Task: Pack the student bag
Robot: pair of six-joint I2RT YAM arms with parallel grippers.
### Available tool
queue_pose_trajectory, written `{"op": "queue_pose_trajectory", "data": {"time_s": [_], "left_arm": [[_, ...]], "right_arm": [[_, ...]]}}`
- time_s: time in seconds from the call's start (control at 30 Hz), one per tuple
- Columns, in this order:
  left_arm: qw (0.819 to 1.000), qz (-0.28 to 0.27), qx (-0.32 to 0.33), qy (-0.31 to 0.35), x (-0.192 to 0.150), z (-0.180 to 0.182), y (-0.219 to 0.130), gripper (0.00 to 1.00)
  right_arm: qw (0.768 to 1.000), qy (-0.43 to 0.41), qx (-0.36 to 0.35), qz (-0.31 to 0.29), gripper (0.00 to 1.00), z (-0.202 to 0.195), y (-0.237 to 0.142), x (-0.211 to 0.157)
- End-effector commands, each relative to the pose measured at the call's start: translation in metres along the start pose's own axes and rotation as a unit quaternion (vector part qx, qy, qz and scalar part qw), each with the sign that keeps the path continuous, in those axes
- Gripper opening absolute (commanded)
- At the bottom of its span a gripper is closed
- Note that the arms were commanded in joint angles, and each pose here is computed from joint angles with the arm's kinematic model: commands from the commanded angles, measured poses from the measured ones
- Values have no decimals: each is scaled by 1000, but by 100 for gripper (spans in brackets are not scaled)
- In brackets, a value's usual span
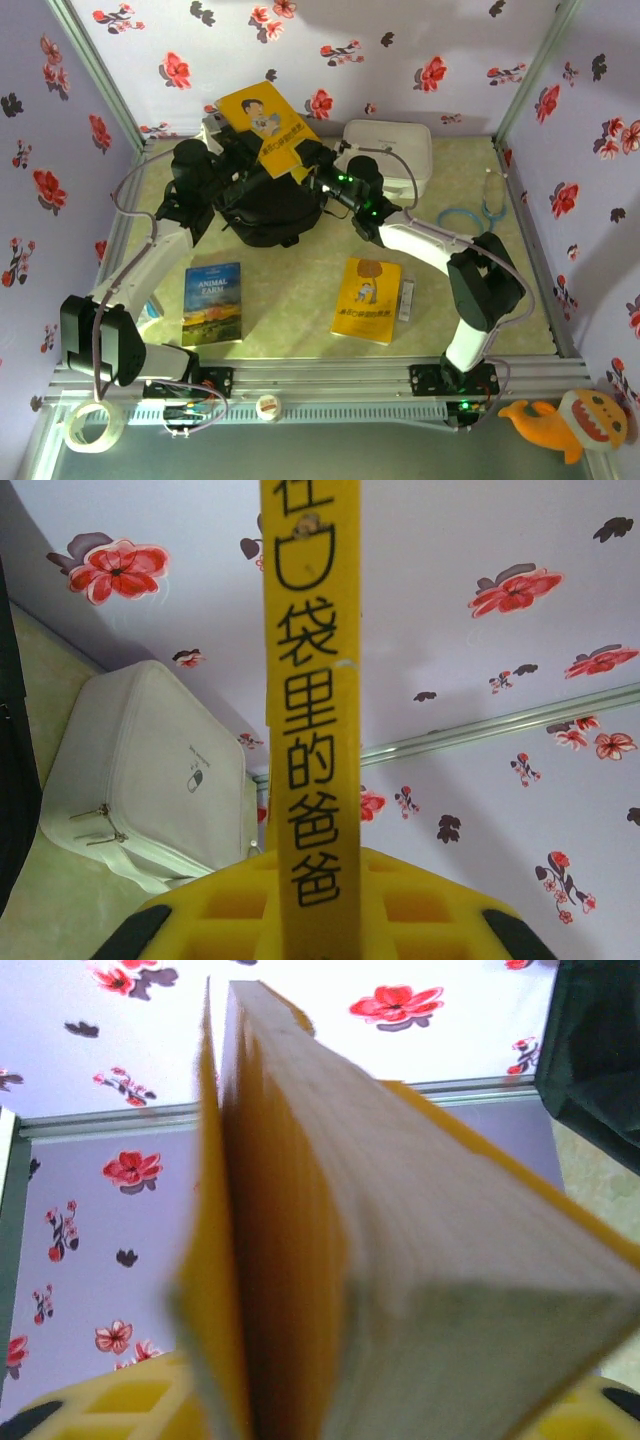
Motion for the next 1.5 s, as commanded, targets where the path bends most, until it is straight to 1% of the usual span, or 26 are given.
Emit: {"op": "queue_pose_trajectory", "data": {"time_s": [0.0,0.1,0.13,0.2,0.27,0.3,0.33,0.37,0.43,0.5,0.53,0.57,0.67,0.73,0.87,0.9,1.0,1.03,1.1,1.17,1.23,1.4,1.47], "left_arm": [[998,-21,-53,11,6,-21,-7,0],[999,-20,-34,11,4,-13,-8,9],[999,-21,-21,13,4,-9,-9,14],[999,-22,11,22,2,1,-13,24],[998,-21,53,39,0,14,-19,37],[995,-21,81,50,-2,23,-22,45],[992,-17,104,69,-3,30,-27,53],[987,-12,130,90,-5,37,-32,58],[971,-9,197,138,-7,52,-46,68],[952,1,244,183,-9,64,-57,74],[943,8,264,203,-10,69,-62,78],[935,18,275,222,-11,72,-65,82],[905,67,295,299,-18,77,-69,94],[875,104,304,362,-25,76,-66,99],[819,169,304,457,-35,79,-54,100],[802,189,300,481,-39,80,-49,98],[738,270,294,544,-53,85,-38,92],[728,282,297,549,-53,86,-35,91],[716,296,300,556,-53,91,-27,89],[698,316,301,568,-54,99,-20,88],[676,342,306,577,-55,109,-12,85],[632,397,318,585,-52,124,8,77],[614,419,321,587,-51,132,16,76]], "right_arm": [[999,-6,36,-13,41,13,4,3],[999,-21,27,-23,27,11,0,6],[999,-29,18,-25,22,10,-2,7],[998,-48,-1,-33,16,10,-7,8],[996,-73,-24,-42,14,9,-15,10],[994,-87,-37,-48,14,6,-20,11],[992,-101,-50,-52,14,5,-25,12],[990,-114,-61,-55,14,4,-30,13],[984,-140,-91,-57,13,-1,-41,16],[978,-162,-120,-59,13,-6,-53,19],[973,-176,-138,-59,13,-9,-58,21],[969,-188,-152,-58,13,-10,-63,22],[953,-218,-201,-62,13,-19,-81,25],[942,-236,-228,-67,13,-22,-93,27],[928,-249,-267,-77,13,-28,-112,32],[926,-249,-273,-80,13,-29,-116,33],[923,-246,-283,-90,14,-33,-128,37],[921,-249,-284,-93,14,-32,-131,38],[918,-256,-287,-95,15,-31,-134,37],[917,-257,-290,-93,15,-31,-136,37],[917,-256,-290,-93,15,-31,-136,36],[918,-250,-293,-92,16,-35,-138,35],[921,-244,-290,-92,16,-36,-137,35]]}}
Point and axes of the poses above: each hand's point on the last joint's axis, 136 mm out from that joint toward the fingers, its own y axis out along the fingers, its own z axis along the line the jaws close on, x = y × z, the point moved 9 cm from there along -y, back along the fingers, and after that the axes turned 10 degrees about -y, right-handed, at the moved point
